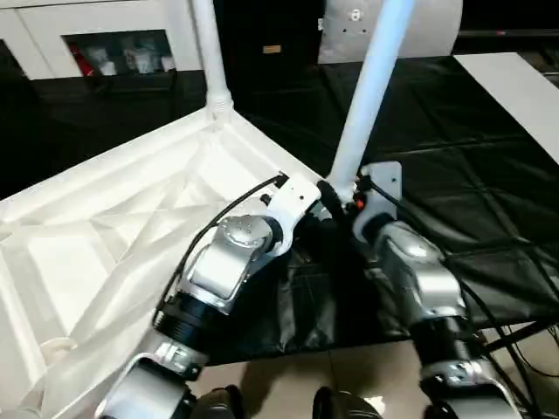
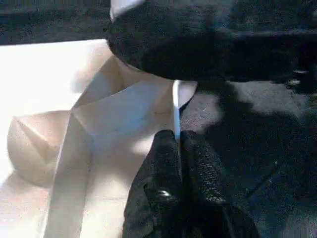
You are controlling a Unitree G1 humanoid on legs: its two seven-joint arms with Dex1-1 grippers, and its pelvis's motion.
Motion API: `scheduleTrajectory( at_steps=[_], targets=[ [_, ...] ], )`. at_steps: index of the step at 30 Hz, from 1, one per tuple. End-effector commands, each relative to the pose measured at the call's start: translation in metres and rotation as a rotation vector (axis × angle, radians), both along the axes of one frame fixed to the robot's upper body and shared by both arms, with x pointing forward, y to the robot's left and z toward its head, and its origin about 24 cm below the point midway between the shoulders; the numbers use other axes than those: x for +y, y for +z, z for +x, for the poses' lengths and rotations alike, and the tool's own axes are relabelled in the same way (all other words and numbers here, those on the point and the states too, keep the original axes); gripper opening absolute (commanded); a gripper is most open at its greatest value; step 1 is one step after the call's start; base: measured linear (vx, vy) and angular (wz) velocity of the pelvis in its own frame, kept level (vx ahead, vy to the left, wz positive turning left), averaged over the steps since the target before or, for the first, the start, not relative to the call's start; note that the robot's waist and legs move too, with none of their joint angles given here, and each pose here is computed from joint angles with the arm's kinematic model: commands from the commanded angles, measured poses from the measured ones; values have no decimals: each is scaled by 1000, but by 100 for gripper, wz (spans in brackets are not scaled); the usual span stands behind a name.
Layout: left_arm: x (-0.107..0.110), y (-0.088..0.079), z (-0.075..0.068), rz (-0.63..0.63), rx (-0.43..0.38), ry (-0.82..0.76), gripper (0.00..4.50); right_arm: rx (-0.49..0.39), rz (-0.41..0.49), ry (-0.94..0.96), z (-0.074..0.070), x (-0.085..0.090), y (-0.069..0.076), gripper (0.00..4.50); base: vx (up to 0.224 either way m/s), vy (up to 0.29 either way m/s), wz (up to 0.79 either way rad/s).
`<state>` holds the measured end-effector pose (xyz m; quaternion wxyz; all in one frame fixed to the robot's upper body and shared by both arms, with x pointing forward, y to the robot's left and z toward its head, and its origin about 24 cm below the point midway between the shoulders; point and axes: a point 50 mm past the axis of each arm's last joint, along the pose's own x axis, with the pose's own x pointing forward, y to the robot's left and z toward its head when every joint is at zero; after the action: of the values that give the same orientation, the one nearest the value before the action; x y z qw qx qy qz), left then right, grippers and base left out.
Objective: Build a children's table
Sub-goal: Rotate leg to tighten
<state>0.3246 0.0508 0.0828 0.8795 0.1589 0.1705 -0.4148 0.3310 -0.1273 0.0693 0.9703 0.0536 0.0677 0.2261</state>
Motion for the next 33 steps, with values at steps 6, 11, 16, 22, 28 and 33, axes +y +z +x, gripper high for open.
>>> scheduleTrajectory(
  at_steps=[6,11,16,22,28,33],
  targets=[
    [29,1,-5,42,-21,-239,0,-85,-80,325,-22,-38,16,447,0,0,0],
    [48,2,-14,91,-6,-469,0,-80,-172,526,-32,-56,21,447,0,0,0],
    [59,3,-22,142,35,-641,0,-58,-223,724,-39,-57,24,447,0,0,0],
    [66,9,-30,187,89,-870,0,-50,-341,986,-46,-48,22,432,0,0,0],
    [64,11,-31,206,89,-951,0,-35,-355,1117,-49,-39,20,382,0,0,0],
    [64,11,-29,227,88,-976,0,-31,-365,1183,-50,-34,18,346,0,0,0]
  ],
)
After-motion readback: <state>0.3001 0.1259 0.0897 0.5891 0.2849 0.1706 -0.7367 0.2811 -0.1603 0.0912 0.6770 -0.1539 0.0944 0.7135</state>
